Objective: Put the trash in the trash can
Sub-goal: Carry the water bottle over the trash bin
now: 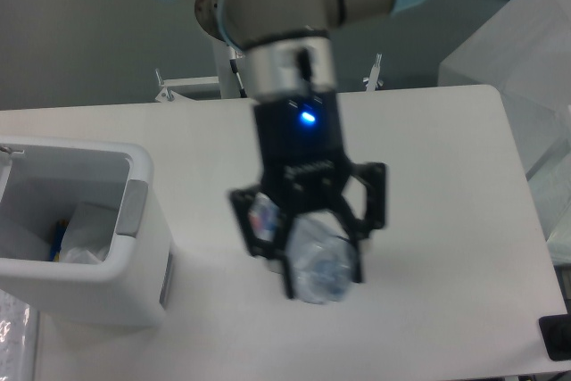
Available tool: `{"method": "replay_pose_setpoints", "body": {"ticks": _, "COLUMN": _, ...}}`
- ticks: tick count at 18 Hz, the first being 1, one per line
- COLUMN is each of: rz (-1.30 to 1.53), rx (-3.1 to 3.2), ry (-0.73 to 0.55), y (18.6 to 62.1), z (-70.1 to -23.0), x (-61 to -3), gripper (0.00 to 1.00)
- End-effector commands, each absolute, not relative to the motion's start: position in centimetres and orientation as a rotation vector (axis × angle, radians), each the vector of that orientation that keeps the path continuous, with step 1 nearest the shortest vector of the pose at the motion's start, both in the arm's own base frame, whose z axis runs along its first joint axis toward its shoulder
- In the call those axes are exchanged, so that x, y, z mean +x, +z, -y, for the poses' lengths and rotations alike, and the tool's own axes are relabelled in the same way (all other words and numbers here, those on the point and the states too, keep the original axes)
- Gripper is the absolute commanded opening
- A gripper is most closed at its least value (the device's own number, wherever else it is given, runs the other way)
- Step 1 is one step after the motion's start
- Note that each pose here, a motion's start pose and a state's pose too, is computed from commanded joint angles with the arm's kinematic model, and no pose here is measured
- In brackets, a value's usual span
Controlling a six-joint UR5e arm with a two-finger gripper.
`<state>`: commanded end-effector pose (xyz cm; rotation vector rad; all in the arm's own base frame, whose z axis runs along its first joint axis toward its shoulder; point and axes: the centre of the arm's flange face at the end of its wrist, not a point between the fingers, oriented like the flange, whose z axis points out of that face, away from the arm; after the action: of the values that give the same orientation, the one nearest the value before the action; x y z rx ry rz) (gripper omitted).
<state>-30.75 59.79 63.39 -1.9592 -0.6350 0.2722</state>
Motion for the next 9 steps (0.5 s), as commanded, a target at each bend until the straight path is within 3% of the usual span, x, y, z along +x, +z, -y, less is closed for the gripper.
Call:
{"method": "replay_pose_setpoints", "body": {"ticks": 4, "rz": 0.599, "rx": -1.947, "ry": 0.193, "y": 64.6, "z": -61.1, "x": -25.1, "gripper": 0.65}}
{"method": "replay_pose_setpoints", "body": {"ticks": 9, "rz": 0.527, "rx": -1.999, "ry": 0.124, "y": 62.9, "z": -63.4, "x": -19.3, "gripper": 0.65}}
